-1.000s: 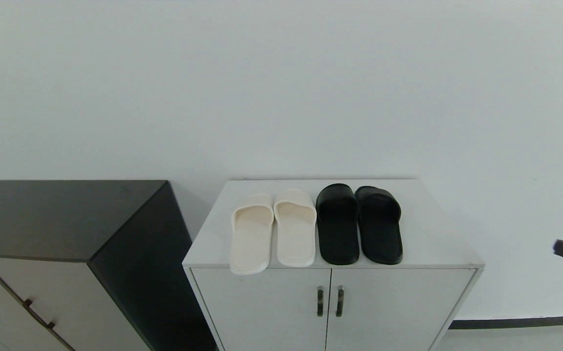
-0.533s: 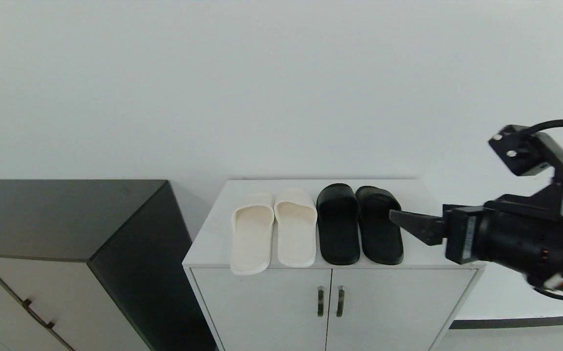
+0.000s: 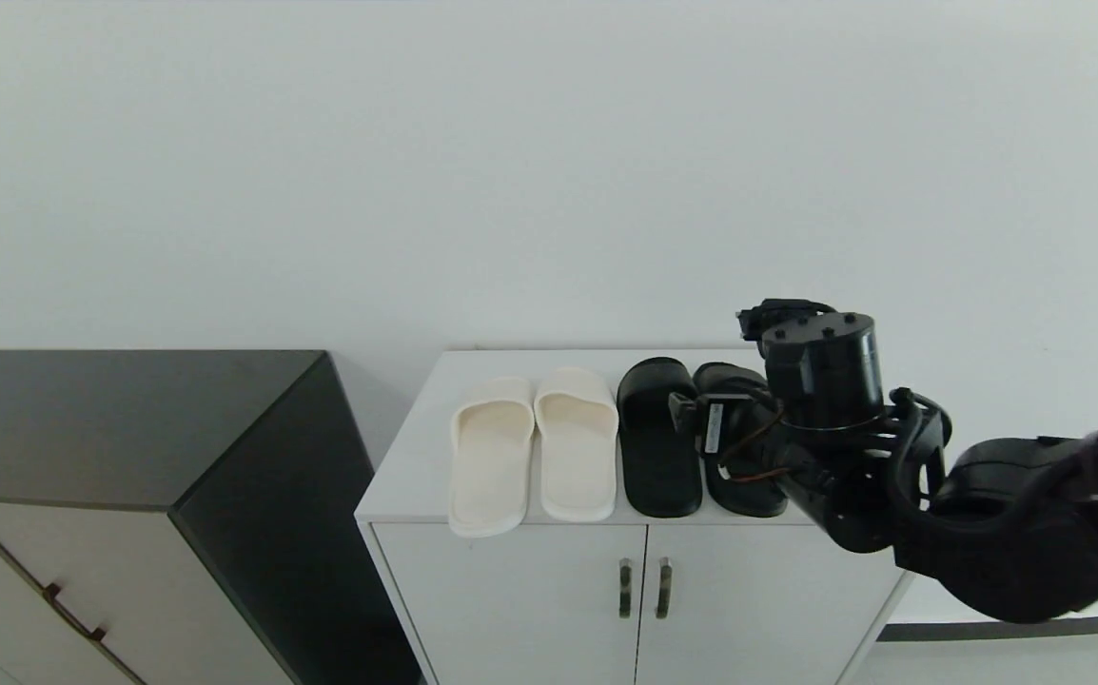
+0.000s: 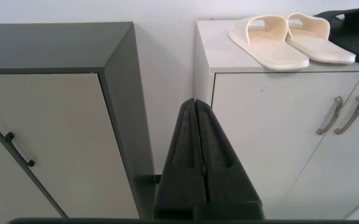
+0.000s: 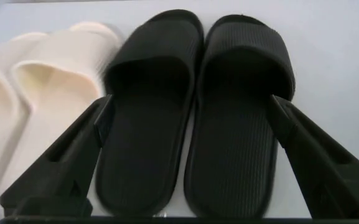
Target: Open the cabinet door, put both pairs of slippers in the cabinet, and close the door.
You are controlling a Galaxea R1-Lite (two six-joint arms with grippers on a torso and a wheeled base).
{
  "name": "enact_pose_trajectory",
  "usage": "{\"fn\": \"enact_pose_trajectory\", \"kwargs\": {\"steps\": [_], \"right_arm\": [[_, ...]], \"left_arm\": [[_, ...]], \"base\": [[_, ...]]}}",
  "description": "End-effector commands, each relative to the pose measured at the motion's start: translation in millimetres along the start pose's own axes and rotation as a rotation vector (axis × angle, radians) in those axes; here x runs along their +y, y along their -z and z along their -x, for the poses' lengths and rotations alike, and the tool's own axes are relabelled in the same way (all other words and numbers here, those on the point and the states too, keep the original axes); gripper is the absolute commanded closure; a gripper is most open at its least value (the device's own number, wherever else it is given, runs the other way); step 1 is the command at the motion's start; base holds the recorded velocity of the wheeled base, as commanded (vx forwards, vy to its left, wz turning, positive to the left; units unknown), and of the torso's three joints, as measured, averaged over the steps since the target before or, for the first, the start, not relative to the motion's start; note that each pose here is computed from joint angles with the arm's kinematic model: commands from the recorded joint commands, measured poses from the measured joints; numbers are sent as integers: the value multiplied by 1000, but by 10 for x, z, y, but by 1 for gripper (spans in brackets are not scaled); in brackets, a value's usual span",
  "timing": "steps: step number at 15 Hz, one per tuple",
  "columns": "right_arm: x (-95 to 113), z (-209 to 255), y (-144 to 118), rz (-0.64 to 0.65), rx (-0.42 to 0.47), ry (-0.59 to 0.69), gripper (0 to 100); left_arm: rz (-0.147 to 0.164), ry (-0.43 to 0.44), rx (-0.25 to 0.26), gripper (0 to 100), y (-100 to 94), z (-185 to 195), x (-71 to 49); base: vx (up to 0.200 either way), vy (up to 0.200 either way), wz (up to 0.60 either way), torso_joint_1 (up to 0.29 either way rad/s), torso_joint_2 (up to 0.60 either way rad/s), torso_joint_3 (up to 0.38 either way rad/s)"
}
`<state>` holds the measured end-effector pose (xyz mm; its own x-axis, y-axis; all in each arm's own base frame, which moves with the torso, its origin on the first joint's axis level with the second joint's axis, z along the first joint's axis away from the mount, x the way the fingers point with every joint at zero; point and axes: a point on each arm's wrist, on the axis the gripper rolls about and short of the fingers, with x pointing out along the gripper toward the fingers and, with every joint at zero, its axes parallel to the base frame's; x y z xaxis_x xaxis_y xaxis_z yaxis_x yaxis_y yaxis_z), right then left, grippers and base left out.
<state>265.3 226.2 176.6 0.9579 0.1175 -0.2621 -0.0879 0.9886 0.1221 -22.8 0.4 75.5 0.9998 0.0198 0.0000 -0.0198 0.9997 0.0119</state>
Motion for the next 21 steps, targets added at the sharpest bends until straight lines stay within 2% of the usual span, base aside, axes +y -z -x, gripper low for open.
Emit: {"fn": "enact_pose_trajectory", "kwargs": {"steps": [1,9,18,19,21], "right_arm": [[47,-224,144,20,28,32,0],[154,-860,333,11,7,130,0],[50,-1184,279,19,-36,167,0],[43,-1222,292,24,-41,170,100],[25,-1255,303,29,-44,175,100]], "left_arm": [[0,1,0,100,0,0,0],[12,0,0,100,0,0,0],[12,0,0,100,0,0,0],[12,0,0,100,0,0,0],[12,1,0,100,0,0,0]], "base": [[0,0,0,0,0,0],[0,0,0,0,0,0],[0,0,0,0,0,0],[0,0,0,0,0,0],[0,0,0,0,0,0]]}}
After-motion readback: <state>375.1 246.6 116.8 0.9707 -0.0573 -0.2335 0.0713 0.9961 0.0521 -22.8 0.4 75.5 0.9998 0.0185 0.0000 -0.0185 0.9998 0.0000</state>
